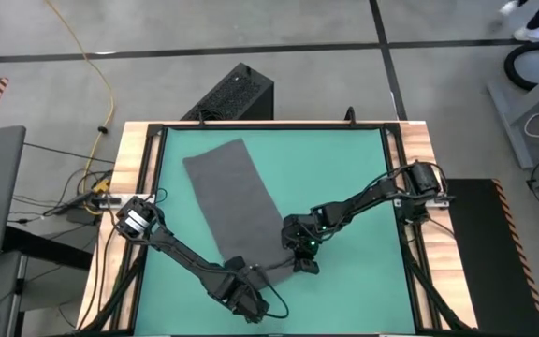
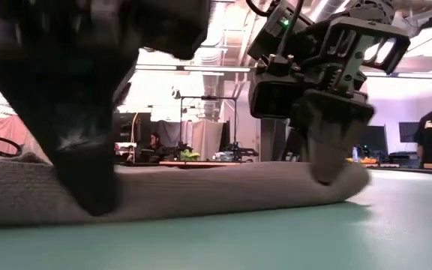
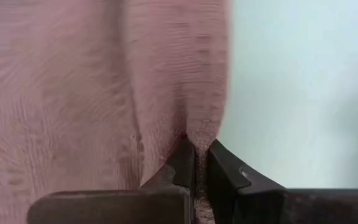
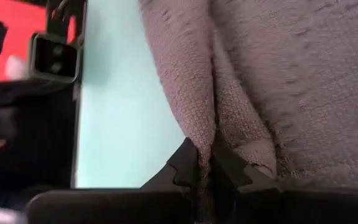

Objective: Roll towel into tight, uniform cylinder
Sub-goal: Roll the gray towel

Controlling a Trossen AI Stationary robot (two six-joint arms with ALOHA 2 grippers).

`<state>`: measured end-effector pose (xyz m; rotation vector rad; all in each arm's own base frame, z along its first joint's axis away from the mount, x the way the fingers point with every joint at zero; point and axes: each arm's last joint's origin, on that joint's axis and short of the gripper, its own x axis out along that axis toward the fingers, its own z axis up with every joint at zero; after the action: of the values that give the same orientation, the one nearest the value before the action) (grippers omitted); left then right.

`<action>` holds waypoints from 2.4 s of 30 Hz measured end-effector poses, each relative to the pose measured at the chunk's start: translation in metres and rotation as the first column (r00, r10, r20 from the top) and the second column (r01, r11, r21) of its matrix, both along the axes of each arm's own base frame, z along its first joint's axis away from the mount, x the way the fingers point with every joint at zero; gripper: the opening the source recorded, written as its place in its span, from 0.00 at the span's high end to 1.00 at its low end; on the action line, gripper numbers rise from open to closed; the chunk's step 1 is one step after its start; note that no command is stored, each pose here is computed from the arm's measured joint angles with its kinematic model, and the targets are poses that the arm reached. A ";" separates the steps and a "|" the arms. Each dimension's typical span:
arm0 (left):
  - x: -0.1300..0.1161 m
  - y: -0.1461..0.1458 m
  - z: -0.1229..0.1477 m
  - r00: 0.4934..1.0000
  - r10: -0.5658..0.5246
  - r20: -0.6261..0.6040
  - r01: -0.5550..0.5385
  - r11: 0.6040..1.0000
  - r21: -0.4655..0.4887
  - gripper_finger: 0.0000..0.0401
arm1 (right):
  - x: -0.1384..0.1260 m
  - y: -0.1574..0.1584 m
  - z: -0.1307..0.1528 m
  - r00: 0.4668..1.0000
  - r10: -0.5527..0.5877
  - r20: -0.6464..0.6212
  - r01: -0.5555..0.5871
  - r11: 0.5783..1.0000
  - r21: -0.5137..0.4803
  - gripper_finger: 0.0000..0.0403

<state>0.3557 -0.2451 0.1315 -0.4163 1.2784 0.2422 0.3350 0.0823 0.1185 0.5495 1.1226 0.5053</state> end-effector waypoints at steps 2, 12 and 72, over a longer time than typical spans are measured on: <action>0.005 -0.003 0.004 0.999 -0.031 0.040 0.034 0.996 -0.078 0.99 | -0.002 0.001 0.000 0.999 0.032 -0.013 -0.031 0.999 0.035 0.89; 0.019 0.001 0.009 0.993 -0.078 0.087 0.093 0.978 -0.189 1.00 | -0.007 0.001 0.013 0.995 0.100 0.008 -0.101 0.992 0.077 0.89; 0.028 -0.014 0.018 0.955 0.130 0.265 -0.059 0.964 -0.260 1.00 | -0.101 0.151 0.011 0.707 0.561 0.430 0.176 0.449 -0.876 0.56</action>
<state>0.3832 -0.2588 0.1498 -0.7050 1.0123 0.0979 0.2341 0.2330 0.1299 -0.7300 0.5582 0.2179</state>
